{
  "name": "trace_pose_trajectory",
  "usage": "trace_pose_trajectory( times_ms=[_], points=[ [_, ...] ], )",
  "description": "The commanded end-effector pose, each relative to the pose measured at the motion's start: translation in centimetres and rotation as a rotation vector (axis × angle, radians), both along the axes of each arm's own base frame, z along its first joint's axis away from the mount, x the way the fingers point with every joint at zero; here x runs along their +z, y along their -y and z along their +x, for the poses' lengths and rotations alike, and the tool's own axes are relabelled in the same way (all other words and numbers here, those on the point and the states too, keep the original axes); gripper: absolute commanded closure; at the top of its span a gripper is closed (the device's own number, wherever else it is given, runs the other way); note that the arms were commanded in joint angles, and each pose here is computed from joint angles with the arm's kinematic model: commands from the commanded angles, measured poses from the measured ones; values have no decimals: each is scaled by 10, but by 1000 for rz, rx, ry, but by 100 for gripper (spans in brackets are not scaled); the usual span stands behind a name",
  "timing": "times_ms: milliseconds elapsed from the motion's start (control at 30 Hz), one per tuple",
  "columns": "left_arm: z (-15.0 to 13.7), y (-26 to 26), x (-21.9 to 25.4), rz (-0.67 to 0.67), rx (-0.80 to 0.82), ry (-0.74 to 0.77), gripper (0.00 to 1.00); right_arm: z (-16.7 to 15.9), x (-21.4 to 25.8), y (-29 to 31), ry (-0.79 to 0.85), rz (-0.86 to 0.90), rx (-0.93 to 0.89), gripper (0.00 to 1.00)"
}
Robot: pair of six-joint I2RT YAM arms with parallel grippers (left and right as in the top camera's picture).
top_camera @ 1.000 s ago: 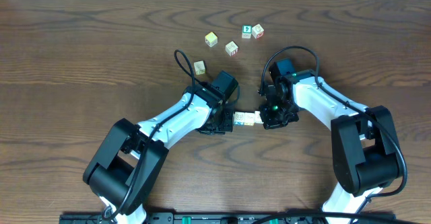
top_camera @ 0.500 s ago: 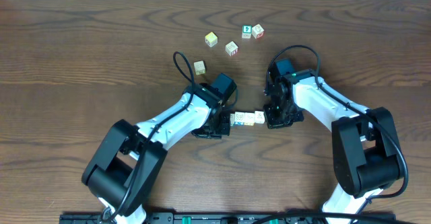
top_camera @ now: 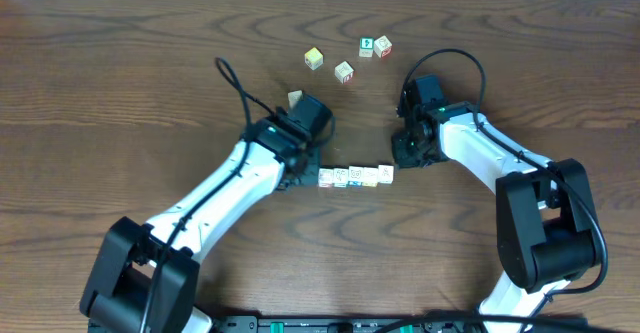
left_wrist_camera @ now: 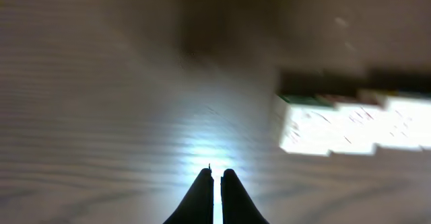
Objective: Lift 5 blocks
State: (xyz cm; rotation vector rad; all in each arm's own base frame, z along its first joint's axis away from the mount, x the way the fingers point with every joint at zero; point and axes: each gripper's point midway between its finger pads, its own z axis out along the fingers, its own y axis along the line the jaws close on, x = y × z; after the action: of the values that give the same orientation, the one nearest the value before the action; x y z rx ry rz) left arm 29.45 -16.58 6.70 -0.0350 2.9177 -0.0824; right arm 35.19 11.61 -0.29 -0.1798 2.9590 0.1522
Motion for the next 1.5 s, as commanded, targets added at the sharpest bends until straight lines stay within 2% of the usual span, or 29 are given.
trace_pose_trajectory(
  times_ms=[0,200,1000,1467],
  points=[
    [12,-22,-2,42,53,28,92,-10,-15,-10,-49,44,8,99],
    [26,-32,0,25,100,58,92,-10,-12,-34,-36,124,58,99],
    [26,-34,-1,28,101,55,92,-23,-13,-50,-59,114,115,99],
    [26,-34,-1,29,101,54,92,0,-3,-66,36,176,129,99]
  ],
)
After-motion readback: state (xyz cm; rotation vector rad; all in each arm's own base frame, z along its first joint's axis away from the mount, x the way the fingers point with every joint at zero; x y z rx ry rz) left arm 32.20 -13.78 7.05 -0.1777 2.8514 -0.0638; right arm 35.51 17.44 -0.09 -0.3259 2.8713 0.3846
